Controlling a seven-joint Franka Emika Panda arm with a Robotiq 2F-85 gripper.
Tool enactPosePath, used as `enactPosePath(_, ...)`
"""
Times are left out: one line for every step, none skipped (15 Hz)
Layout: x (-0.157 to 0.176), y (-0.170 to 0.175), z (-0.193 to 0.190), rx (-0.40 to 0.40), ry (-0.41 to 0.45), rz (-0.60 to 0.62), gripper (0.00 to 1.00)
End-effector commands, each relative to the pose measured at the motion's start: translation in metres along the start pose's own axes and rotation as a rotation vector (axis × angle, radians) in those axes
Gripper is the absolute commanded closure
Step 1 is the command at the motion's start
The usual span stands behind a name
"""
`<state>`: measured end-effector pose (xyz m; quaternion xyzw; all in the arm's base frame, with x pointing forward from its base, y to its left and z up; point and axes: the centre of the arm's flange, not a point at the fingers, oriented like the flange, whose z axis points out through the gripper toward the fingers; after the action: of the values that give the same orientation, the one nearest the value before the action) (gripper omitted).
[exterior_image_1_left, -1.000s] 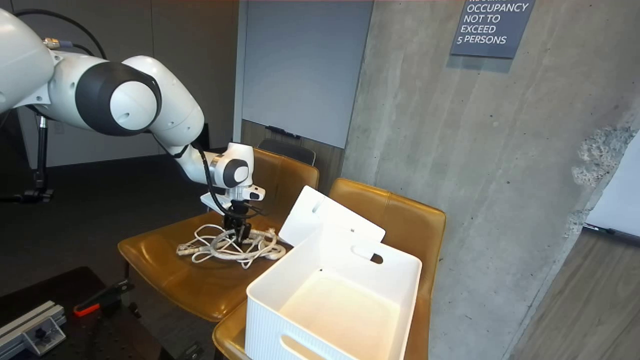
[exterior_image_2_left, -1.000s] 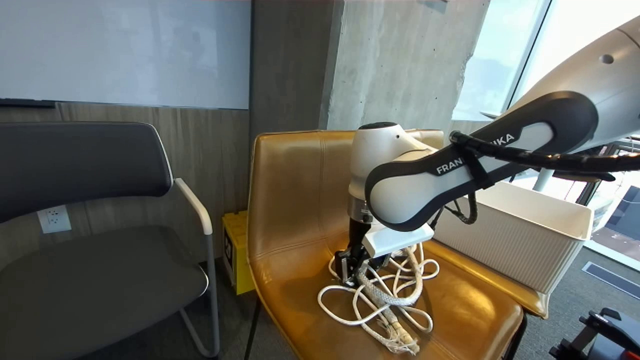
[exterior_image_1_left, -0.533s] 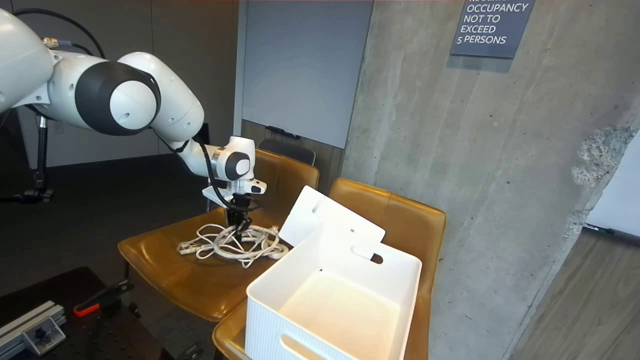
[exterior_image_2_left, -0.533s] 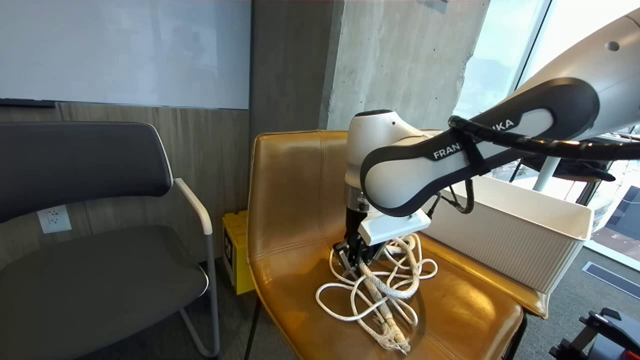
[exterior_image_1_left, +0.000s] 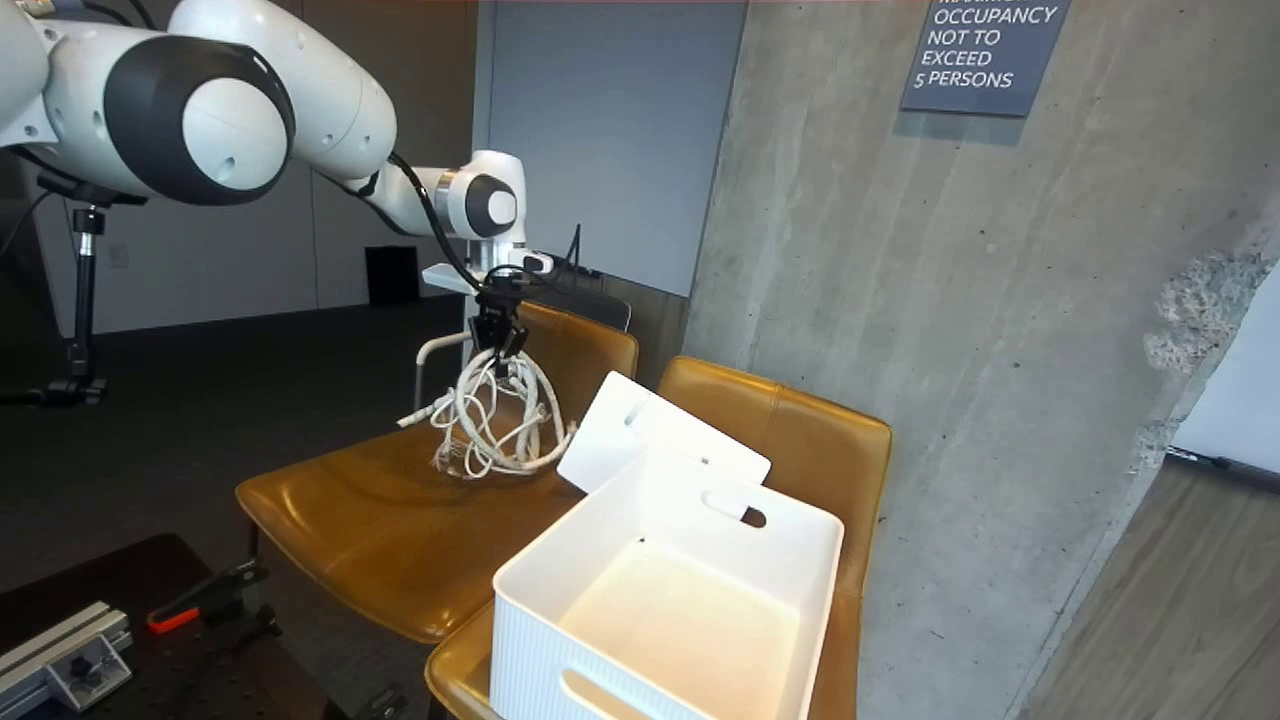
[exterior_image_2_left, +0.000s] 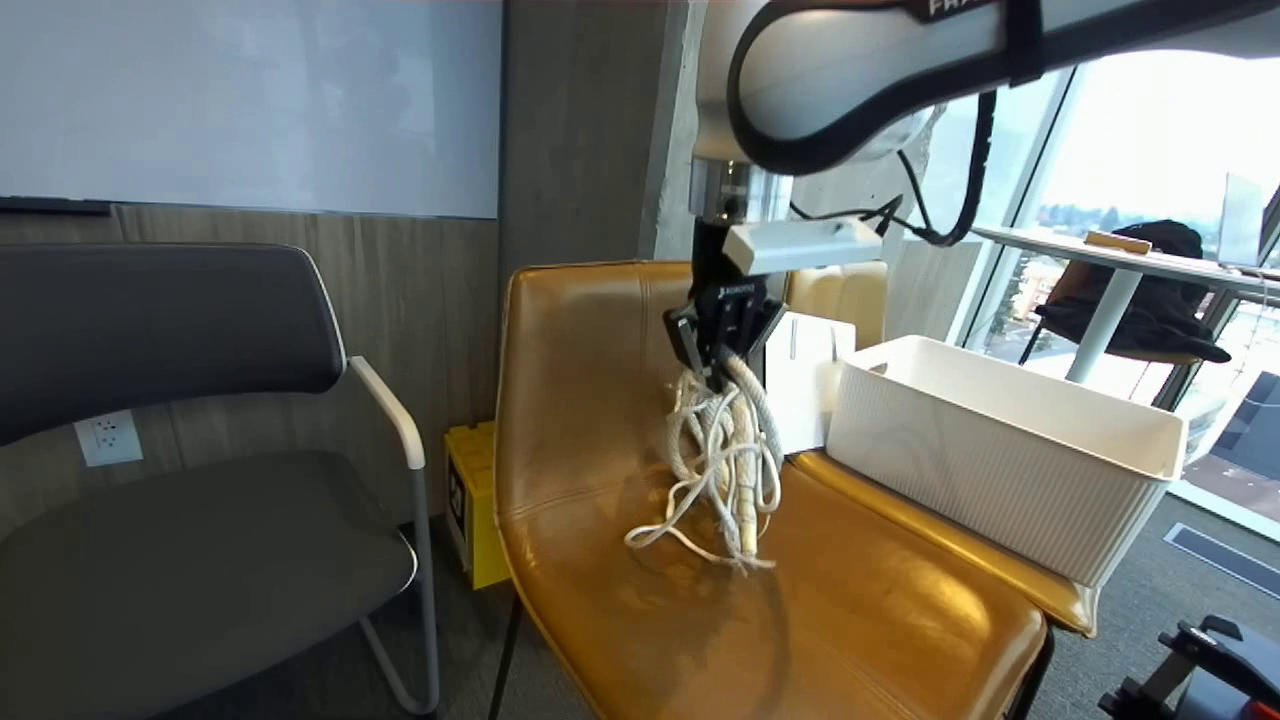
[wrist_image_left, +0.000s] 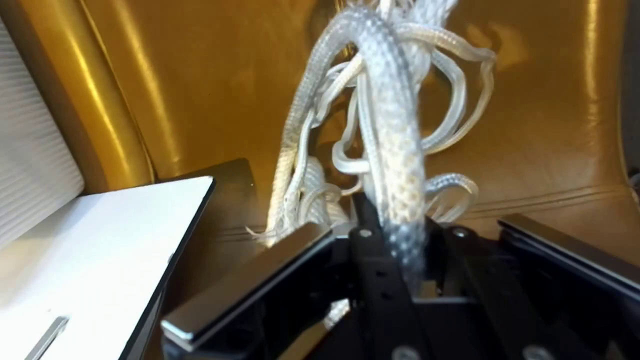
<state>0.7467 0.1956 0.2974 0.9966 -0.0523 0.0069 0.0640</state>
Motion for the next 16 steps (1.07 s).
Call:
enactPosePath(0.012, 0.027, -0.098, -0.058, 0.084, -0.004, 0.96)
enactPosePath(0.013, 0.037, -0.125, -0.072, 0.122, 0.004, 0.96)
enactPosePath(0.015, 0.046, -0.152, -0.088, 0.154, 0.012, 0.96)
enactPosePath(0.015, 0.056, -0.179, -0.104, 0.19, 0.022, 0.96)
enactPosePath(0.016, 0.067, -0.205, -0.123, 0.219, 0.035, 0.96)
enactPosePath(0.017, 0.079, -0.231, -0.141, 0.243, 0.051, 0.96)
enactPosePath(0.017, 0.093, -0.256, -0.155, 0.265, 0.071, 0.96)
enactPosePath(0.017, 0.111, -0.277, -0.168, 0.281, 0.097, 0.96)
enactPosePath(0.018, 0.13, -0.299, -0.177, 0.292, 0.121, 0.96)
enactPosePath(0.016, 0.151, -0.316, -0.183, 0.297, 0.143, 0.96)
enactPosePath(0.016, 0.172, -0.332, -0.187, 0.302, 0.165, 0.96)
enactPosePath(0.017, 0.194, -0.345, -0.187, 0.304, 0.183, 0.96)
enactPosePath(0.018, 0.216, -0.357, -0.192, 0.307, 0.203, 0.96)
enactPosePath(0.019, 0.239, -0.368, -0.199, 0.309, 0.221, 0.96)
enactPosePath(0.02, 0.261, -0.377, -0.208, 0.311, 0.238, 0.96)
enactPosePath(0.021, 0.283, -0.385, -0.216, 0.314, 0.258, 0.96)
